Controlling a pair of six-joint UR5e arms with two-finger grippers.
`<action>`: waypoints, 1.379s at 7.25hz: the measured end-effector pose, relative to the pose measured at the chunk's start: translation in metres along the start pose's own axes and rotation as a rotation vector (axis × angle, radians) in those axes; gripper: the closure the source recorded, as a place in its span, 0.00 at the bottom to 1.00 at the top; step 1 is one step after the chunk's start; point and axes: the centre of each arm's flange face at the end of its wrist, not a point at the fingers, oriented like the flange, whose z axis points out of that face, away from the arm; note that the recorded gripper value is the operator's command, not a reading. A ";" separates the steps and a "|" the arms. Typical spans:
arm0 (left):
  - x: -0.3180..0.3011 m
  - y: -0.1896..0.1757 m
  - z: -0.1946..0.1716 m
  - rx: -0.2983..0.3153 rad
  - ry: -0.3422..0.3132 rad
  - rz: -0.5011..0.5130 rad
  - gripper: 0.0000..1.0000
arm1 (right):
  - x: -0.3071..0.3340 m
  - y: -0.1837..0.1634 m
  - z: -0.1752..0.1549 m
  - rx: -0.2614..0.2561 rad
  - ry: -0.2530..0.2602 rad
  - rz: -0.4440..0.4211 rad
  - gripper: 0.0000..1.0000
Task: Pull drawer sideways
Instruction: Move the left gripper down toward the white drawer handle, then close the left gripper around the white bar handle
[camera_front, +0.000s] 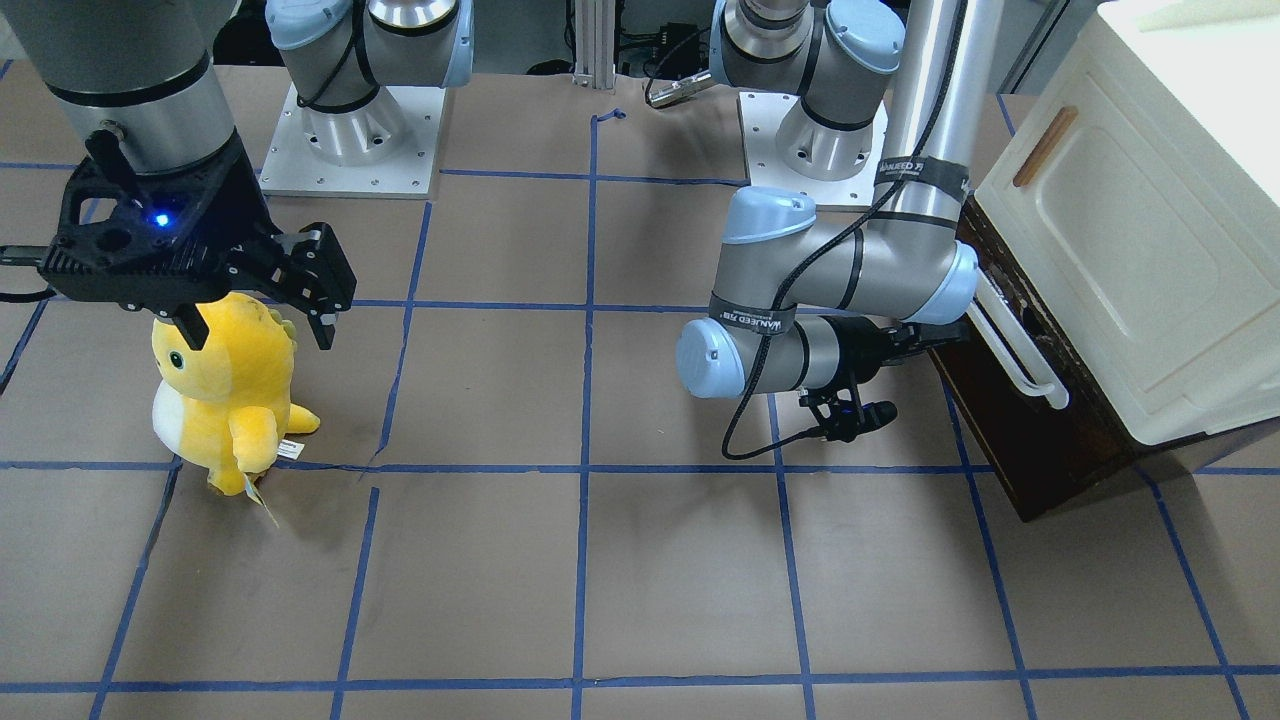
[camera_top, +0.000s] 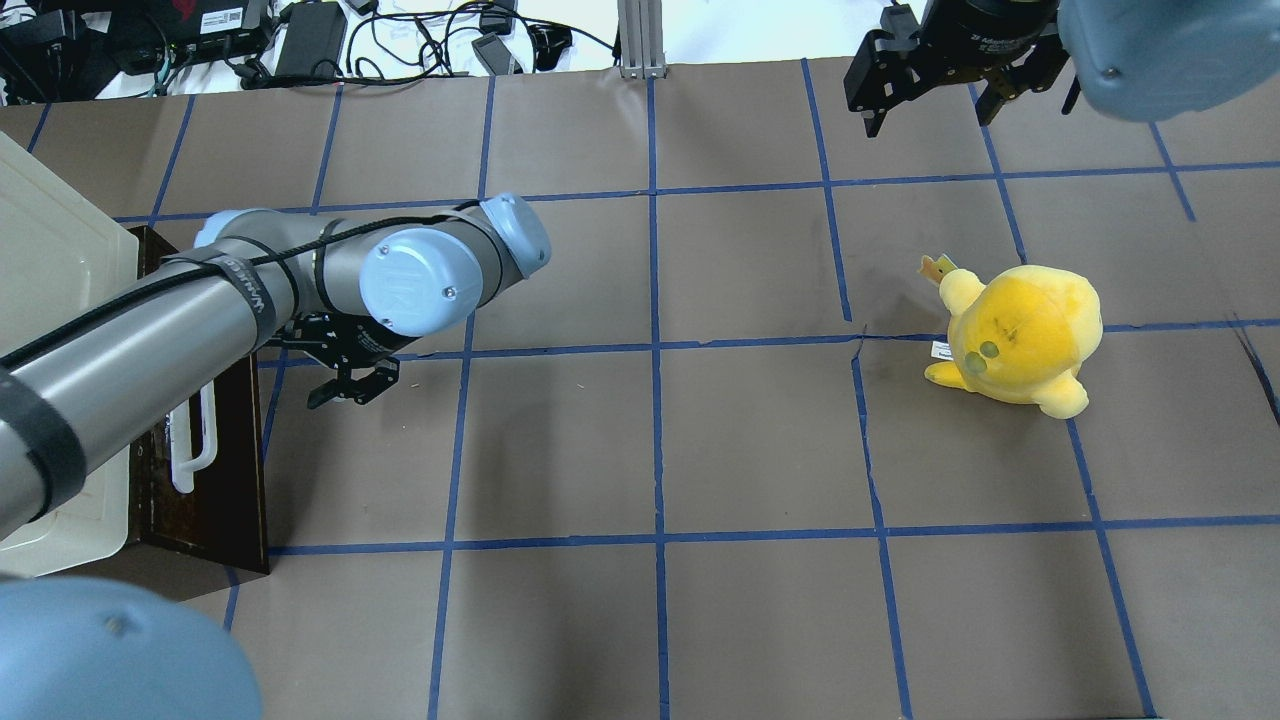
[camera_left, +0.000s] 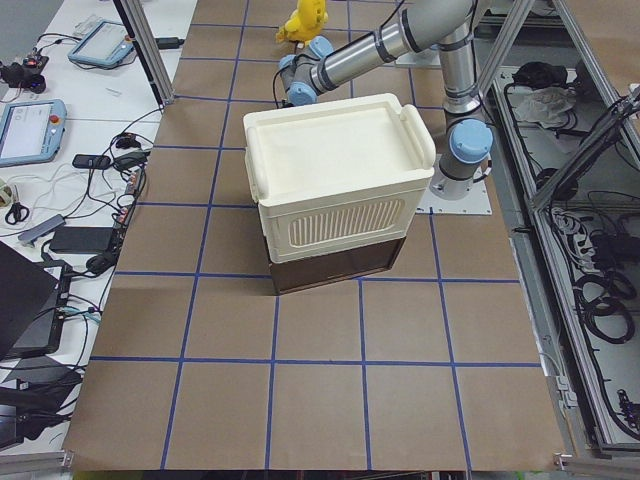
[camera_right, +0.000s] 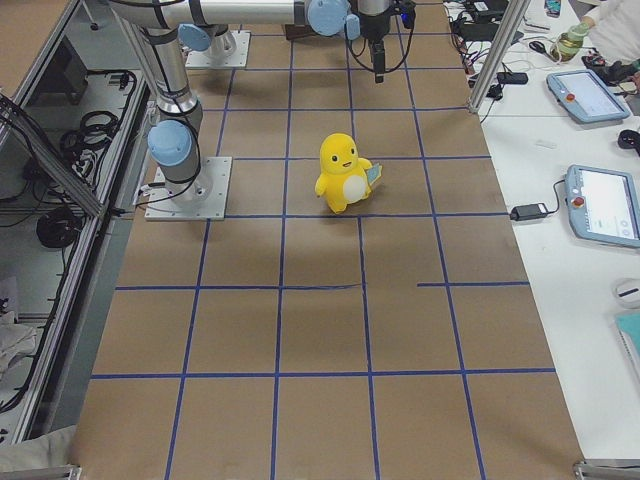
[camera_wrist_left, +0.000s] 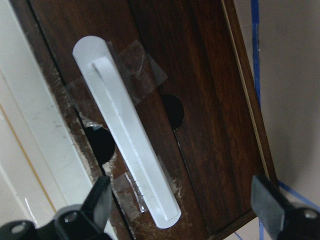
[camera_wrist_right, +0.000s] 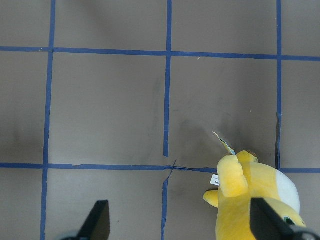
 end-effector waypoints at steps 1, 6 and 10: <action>0.006 0.000 0.004 0.004 -0.045 0.007 0.03 | 0.000 0.000 0.000 0.000 0.000 0.000 0.00; -0.001 0.003 0.043 -0.036 -0.162 0.079 0.21 | 0.000 0.000 0.000 0.000 0.001 0.000 0.00; -0.011 0.000 0.049 -0.040 -0.159 -0.027 0.17 | 0.000 0.000 0.000 0.000 0.000 0.000 0.00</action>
